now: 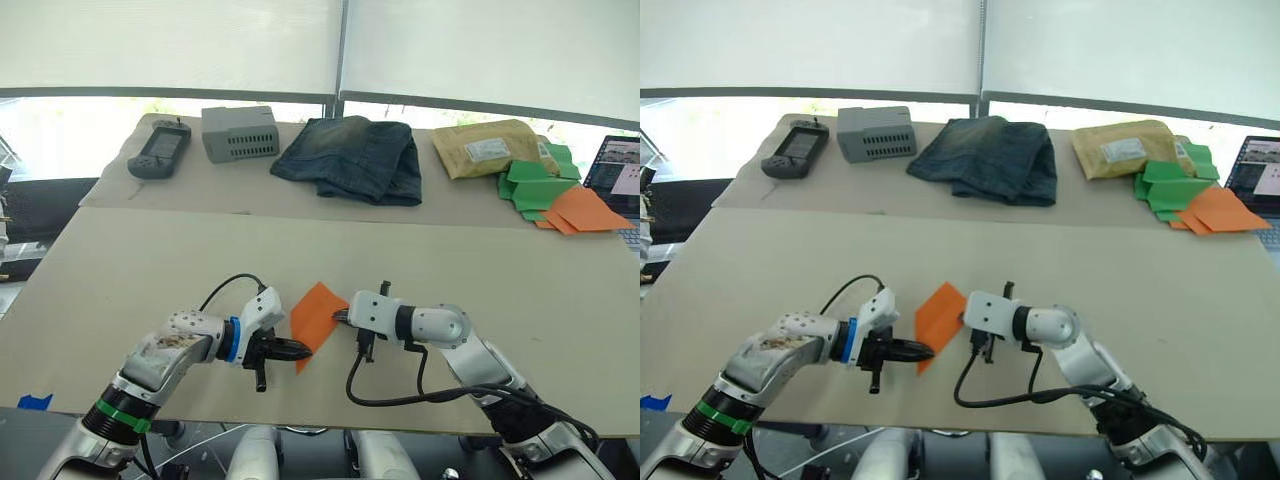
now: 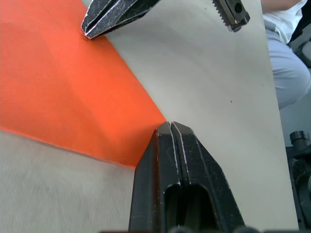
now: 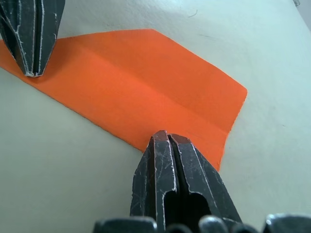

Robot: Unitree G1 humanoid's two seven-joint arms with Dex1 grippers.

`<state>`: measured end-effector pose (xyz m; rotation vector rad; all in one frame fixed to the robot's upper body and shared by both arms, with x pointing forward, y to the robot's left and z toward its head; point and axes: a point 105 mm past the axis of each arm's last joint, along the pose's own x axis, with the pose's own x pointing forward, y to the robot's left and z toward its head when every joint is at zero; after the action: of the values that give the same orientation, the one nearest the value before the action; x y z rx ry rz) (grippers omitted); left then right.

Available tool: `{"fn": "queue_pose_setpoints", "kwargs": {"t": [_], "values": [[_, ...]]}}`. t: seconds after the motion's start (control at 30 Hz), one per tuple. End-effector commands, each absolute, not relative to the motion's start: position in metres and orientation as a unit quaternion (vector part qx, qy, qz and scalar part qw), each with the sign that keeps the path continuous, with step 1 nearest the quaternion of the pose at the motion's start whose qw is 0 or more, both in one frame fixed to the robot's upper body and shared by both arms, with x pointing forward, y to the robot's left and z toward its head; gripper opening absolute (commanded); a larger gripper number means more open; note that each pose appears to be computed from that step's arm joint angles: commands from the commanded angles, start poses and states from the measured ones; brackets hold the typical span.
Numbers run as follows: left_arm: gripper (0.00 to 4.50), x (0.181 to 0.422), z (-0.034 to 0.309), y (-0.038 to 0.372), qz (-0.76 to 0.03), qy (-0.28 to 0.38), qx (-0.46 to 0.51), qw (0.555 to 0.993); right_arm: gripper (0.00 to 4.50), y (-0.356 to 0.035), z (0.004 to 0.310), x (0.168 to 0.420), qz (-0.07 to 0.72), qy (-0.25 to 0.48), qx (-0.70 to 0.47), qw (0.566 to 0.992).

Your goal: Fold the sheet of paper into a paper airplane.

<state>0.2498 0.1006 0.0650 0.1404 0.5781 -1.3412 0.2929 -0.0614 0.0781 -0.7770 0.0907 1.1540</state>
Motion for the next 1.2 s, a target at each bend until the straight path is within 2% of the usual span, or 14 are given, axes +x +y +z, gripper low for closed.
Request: {"fn": "queue_pose_setpoints", "kwargs": {"t": [0.03,0.23,0.43,0.53,0.67,0.77,0.97,1.2], "values": [[0.03,0.246,0.054,0.107,-0.602,0.289,0.085,0.74,0.0,-0.07,0.095,0.299,0.517,0.021,-0.363,0.775],[0.03,0.249,0.054,0.112,-0.597,0.292,0.102,0.74,0.0,-0.052,0.116,0.301,0.544,-0.041,-0.36,0.757],[0.03,0.247,0.055,0.111,-0.6,0.291,0.11,0.737,0.0,-0.033,0.145,0.325,0.553,-0.094,-0.368,0.742],[0.03,0.246,0.054,0.111,-0.601,0.292,0.122,0.734,0.0,-0.027,0.151,0.341,0.56,-0.09,-0.373,0.734],[0.03,0.249,0.054,0.112,-0.601,0.29,0.131,0.733,0.0,-0.034,0.16,0.356,0.585,-0.035,-0.277,0.762],[0.0,0.249,0.055,0.11,-0.606,0.287,0.136,0.729,0.91,-0.048,0.15,0.357,0.636,0.066,-0.2,0.742],[0.0,0.249,0.054,0.106,-0.609,0.284,0.135,0.728,2.88,-0.057,0.14,0.375,0.656,0.148,-0.149,0.725],[0.0,0.249,0.055,0.107,-0.609,0.283,0.135,0.728,2.88,-0.048,0.129,0.378,0.671,0.221,-0.108,0.7]]}}
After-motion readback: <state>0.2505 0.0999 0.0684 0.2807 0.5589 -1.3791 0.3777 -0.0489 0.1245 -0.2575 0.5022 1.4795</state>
